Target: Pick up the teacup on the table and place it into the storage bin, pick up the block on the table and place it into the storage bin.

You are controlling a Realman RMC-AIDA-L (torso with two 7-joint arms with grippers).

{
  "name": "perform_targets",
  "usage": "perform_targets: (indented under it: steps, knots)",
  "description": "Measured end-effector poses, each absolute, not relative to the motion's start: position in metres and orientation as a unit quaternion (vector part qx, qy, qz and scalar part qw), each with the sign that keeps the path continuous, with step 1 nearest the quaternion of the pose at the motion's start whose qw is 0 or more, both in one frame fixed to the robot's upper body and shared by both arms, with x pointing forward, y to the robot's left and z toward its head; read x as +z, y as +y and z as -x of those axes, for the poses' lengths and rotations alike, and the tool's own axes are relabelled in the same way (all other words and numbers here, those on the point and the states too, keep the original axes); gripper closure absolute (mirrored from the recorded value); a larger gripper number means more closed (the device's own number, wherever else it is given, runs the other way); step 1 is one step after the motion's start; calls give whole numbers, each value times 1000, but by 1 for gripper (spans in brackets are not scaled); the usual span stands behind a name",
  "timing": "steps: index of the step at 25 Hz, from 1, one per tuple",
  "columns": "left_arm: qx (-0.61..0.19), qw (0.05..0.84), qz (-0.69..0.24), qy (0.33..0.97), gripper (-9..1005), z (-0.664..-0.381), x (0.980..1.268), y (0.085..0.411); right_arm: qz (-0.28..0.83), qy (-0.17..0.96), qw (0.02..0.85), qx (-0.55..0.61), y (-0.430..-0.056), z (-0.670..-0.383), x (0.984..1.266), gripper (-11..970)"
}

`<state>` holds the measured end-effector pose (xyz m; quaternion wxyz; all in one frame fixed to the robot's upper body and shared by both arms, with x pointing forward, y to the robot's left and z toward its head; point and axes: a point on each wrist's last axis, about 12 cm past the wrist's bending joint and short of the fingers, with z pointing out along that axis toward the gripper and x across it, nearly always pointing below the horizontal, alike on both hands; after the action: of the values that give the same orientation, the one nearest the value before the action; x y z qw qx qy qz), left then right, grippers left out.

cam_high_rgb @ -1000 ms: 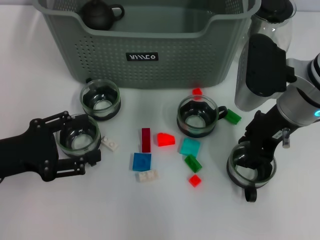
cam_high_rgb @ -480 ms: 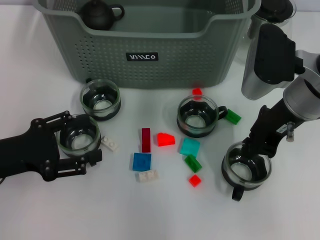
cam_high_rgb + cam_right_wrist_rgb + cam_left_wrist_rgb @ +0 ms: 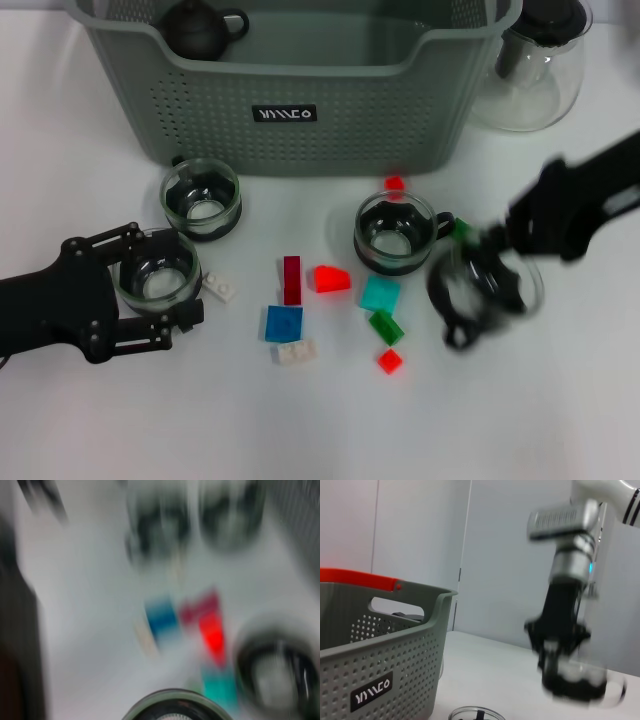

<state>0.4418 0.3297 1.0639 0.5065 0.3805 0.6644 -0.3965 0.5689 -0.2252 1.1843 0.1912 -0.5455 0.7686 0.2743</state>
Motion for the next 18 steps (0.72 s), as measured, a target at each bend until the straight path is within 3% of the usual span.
perform_targets:
  steps: [5, 9, 12, 18]
  knots:
    - [-395, 510, -375, 665, 154, -441, 1063, 330, 467, 691, 401, 380, -260, -570, 1229, 903]
    - [-396, 514, -372, 664, 154, -442, 1064, 329, 417, 654, 512, 369, -251, -584, 1247, 903]
    - [-401, 515, -370, 661, 154, -444, 1063, 326, 378, 658, 549, 351, -222, -610, 1260, 902]
    - [-403, 515, -365, 662, 154, -444, 1061, 324, 334, 755, 512, 237, -126, -668, 1279, 902]
